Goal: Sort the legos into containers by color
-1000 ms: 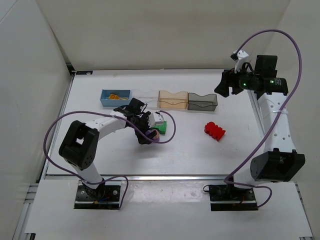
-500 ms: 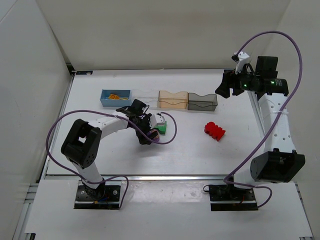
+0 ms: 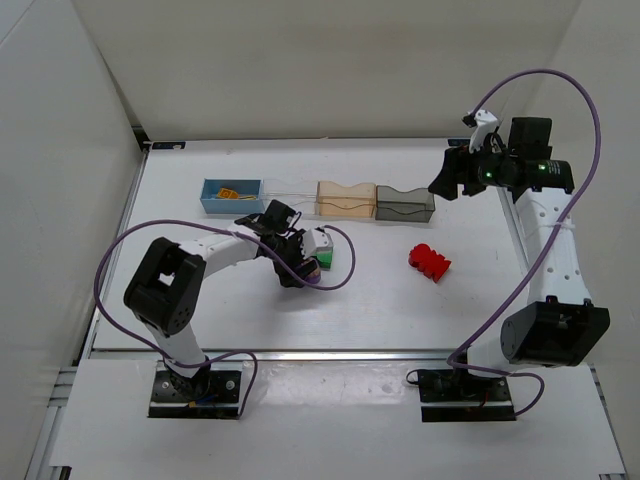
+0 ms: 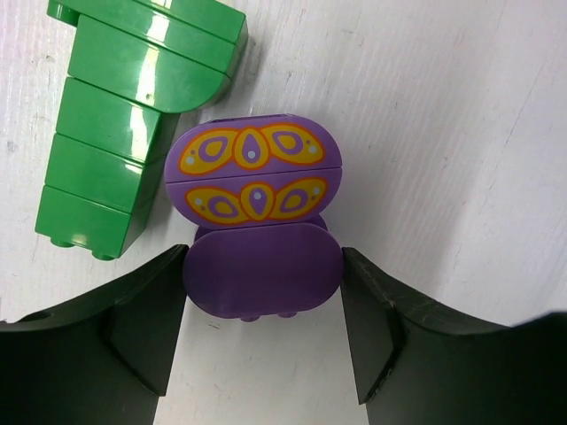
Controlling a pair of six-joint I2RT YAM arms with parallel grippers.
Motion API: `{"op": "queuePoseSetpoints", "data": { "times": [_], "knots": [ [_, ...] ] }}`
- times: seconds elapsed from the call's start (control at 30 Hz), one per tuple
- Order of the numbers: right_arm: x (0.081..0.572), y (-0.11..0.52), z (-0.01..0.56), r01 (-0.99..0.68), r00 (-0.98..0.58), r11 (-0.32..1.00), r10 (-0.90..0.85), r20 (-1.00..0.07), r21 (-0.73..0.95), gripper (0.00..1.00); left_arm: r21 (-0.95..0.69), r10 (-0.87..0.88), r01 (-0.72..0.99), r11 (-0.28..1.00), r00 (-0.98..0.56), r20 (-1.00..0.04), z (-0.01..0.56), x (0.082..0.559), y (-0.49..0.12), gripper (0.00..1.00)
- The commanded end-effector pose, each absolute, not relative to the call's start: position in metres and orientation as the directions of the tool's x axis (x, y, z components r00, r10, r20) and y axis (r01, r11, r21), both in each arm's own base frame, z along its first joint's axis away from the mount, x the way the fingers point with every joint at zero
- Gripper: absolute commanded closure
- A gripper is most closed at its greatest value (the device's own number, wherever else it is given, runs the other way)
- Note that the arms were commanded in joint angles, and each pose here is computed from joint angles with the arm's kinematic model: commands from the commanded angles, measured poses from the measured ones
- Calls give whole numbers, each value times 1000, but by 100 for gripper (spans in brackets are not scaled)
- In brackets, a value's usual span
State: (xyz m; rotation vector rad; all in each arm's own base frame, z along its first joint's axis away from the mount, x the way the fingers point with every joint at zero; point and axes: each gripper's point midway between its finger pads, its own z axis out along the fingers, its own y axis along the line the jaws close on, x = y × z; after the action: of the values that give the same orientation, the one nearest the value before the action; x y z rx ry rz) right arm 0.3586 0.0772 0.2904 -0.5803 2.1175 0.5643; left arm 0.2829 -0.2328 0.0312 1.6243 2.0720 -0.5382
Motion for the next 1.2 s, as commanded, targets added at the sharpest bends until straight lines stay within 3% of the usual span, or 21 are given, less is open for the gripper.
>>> {"op": "queuePoseSetpoints", "data": {
  "times": [0.0,0.13,0.33,0.77,1.17],
  "knots": [
    [355,83,296,-559,-555,791,-135,-821,248,25,14,804,972,234,-185,-566,35,281,-231,54],
    [350,99,287,-525,-636,752,-35,-771,399,25,67,745,967,245,-144,-651,76,283,-237,59],
    [342,152,285,-540,-727,592,30,-686,598,26,165,647,950,265,-48,-761,149,275,-244,62],
    [335,267,295,-641,-762,283,-131,-634,713,27,319,543,885,338,93,-834,253,277,-263,65],
    [304,305,290,-680,-723,90,-251,-644,728,27,376,534,849,370,136,-834,270,292,-266,67]
  ]
}}
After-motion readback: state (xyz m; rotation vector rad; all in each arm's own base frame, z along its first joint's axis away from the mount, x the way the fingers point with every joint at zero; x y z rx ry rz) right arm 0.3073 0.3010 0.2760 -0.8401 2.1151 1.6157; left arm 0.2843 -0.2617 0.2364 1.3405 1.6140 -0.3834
